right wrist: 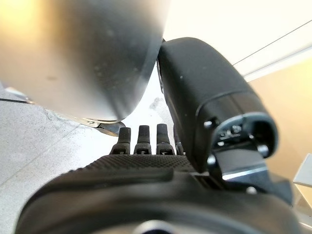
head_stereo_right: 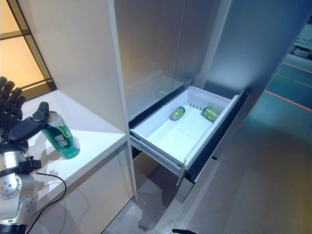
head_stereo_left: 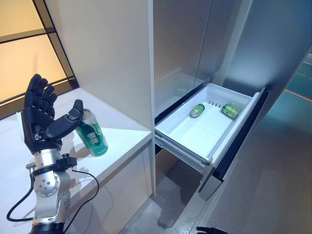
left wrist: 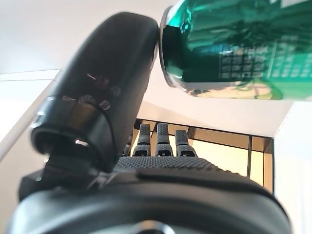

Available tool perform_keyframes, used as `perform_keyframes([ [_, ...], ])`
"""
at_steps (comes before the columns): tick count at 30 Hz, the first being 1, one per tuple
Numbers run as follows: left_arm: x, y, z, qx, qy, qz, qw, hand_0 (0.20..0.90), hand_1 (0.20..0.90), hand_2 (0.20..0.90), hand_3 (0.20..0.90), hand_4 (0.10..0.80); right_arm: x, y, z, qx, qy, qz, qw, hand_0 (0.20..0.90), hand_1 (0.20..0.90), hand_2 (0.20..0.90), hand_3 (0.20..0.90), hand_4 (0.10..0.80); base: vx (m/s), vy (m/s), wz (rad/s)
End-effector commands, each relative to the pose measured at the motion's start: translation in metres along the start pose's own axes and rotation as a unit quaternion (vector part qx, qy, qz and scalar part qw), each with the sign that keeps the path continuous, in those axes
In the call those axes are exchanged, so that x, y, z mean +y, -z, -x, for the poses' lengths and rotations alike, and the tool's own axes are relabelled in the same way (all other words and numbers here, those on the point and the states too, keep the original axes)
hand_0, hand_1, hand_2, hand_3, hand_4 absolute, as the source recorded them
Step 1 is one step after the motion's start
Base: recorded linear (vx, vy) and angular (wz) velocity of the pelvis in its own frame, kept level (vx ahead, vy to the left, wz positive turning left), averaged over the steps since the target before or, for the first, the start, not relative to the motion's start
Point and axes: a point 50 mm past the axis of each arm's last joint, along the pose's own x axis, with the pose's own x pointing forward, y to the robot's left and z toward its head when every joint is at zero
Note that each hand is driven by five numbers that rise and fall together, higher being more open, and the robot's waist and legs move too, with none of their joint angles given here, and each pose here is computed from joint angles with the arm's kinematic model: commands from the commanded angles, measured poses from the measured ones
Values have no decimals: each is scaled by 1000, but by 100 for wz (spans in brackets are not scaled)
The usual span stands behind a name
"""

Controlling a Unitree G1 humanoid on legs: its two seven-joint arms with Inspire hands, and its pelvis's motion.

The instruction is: Put drinks into fridge and close the fridge

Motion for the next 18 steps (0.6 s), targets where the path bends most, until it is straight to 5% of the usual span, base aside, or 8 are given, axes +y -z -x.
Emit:
perform_keyframes([
  [1,3,-40,-30,-117,15,-1,993,900,900,900,900,800,-1,11,1,41,-11,35,999,900,900,900,900,800,5,31,0],
  [18,-21,-24,-20,-61,67,21,996,900,900,900,900,800,-8,13,4,36,-1,13,999,900,900,900,900,800,-13,23,6],
])
